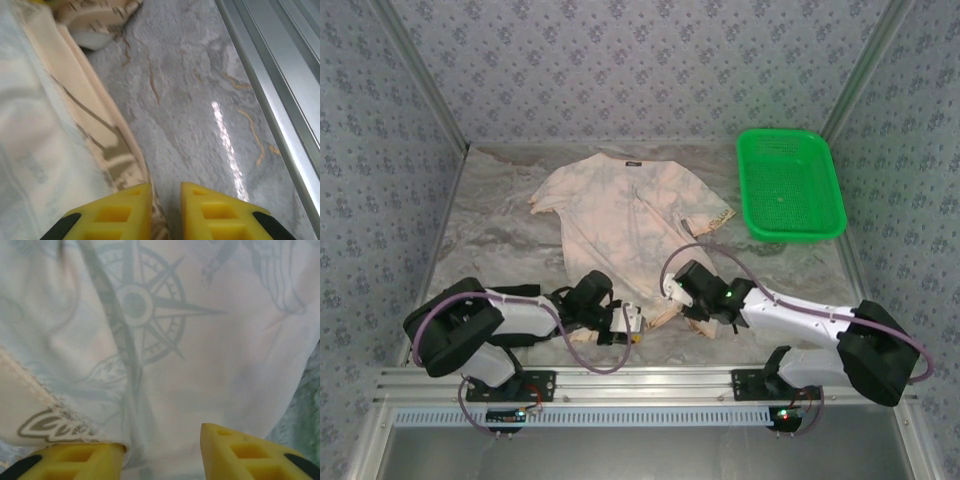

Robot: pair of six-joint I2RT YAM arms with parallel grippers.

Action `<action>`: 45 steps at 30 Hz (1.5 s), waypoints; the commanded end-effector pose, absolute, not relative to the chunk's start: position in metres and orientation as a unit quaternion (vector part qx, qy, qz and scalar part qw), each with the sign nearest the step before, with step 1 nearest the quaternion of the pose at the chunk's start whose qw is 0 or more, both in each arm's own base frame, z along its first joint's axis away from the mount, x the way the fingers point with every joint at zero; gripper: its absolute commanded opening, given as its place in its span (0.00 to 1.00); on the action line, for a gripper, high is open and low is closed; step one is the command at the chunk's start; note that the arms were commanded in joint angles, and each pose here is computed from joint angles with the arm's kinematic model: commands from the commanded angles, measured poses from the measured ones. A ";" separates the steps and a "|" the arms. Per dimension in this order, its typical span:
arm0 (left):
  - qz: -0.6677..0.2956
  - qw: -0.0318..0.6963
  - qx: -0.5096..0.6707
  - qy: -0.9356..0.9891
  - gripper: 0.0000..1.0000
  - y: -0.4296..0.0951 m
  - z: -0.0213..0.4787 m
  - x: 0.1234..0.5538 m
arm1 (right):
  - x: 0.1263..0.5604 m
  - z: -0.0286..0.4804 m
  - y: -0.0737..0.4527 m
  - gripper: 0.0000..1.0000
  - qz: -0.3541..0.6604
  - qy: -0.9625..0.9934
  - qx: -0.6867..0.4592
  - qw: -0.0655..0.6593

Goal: Fold the inside-out t-shirt

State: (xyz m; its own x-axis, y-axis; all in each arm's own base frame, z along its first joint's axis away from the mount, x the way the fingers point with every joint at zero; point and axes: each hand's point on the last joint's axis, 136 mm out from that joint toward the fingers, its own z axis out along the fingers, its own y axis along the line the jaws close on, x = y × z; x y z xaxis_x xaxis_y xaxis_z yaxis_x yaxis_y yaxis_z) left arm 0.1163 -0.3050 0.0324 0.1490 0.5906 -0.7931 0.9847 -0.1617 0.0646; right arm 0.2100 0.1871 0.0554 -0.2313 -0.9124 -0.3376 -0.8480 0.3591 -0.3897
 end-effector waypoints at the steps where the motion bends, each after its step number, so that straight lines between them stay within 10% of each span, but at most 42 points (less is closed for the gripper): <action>1: -0.335 0.335 0.694 0.542 0.25 -0.317 0.061 0.122 | 0.210 0.073 0.190 0.52 -0.007 0.815 -0.522 0.252; 8: -0.351 0.393 0.675 0.516 0.32 -0.329 0.112 0.136 | 0.235 0.139 0.138 0.82 0.072 0.974 -0.048 0.210; 13: -0.363 0.393 0.662 0.524 0.32 -0.340 0.113 0.148 | 0.183 0.102 0.149 0.58 0.196 0.969 0.151 0.022; 28: -0.374 0.394 0.628 0.558 0.32 -0.338 0.114 0.168 | 0.169 0.072 0.190 0.54 0.081 0.978 -0.136 0.134; 45: -0.373 0.397 0.615 0.570 0.32 -0.327 0.108 0.168 | 0.176 0.066 0.203 0.56 0.038 0.968 -0.170 0.182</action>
State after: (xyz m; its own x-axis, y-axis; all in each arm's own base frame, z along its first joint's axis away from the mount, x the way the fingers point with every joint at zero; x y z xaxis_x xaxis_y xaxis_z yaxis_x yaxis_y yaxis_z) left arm 0.1711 -0.3262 0.0945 0.0499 0.4517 -0.8908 0.9987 -0.0161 0.0478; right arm 0.1702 0.2095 0.0652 -0.8783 -0.3270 -0.3488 -0.3698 0.9270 0.0620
